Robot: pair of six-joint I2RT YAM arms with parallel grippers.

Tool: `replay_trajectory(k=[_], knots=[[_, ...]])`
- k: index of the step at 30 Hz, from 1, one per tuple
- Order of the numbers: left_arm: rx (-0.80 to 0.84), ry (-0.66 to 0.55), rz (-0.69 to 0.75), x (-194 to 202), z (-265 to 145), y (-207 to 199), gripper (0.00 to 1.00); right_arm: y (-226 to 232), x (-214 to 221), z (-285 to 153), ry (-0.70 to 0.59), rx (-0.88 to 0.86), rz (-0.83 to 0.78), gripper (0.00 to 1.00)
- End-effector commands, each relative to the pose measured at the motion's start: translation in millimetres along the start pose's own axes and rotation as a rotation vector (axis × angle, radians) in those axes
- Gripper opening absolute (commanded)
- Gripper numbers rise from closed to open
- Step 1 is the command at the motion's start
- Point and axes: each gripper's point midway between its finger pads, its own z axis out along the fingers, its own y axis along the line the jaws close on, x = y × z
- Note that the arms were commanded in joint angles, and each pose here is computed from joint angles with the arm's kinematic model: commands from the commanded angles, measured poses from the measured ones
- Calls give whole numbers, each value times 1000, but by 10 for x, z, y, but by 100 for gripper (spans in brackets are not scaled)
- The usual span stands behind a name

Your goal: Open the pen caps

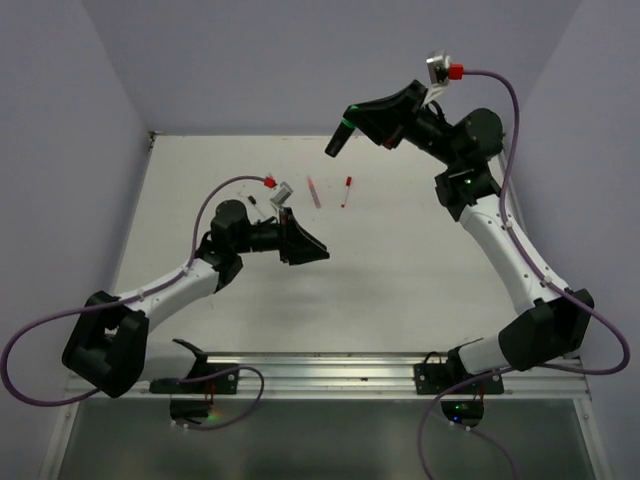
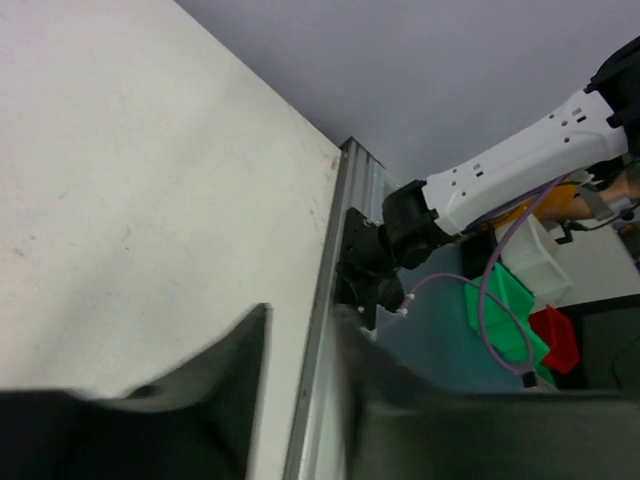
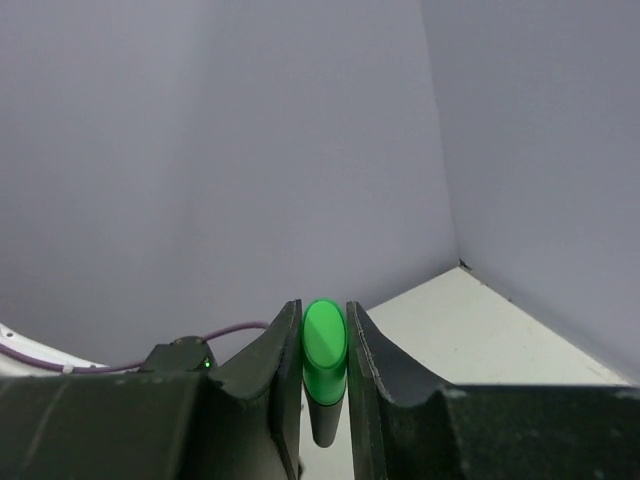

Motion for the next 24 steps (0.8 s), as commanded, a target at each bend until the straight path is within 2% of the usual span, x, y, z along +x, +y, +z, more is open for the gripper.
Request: replay_trajectory(k=[1,2,3,7,15,24], knots=[[14,-64,90,-268,-122,-116,54,69,48,-62,-11,-2,13,0],[5,-78,106,-322,-138,-120,65,81,112,-101,2,0,28,0],[-2,-87,127,-384,-155,-117,81,99,156,-121,13,-7,42,0],[-16,-111,184,-570,-158,-154,99,107,362,-229,71,5,77,0],[22,-137,215,-872,-49,-194,100,295,849,-293,180,-54,197,0],[48,-154,222,-1032,23,-218,85,432,1203,-211,219,-93,281,0]])
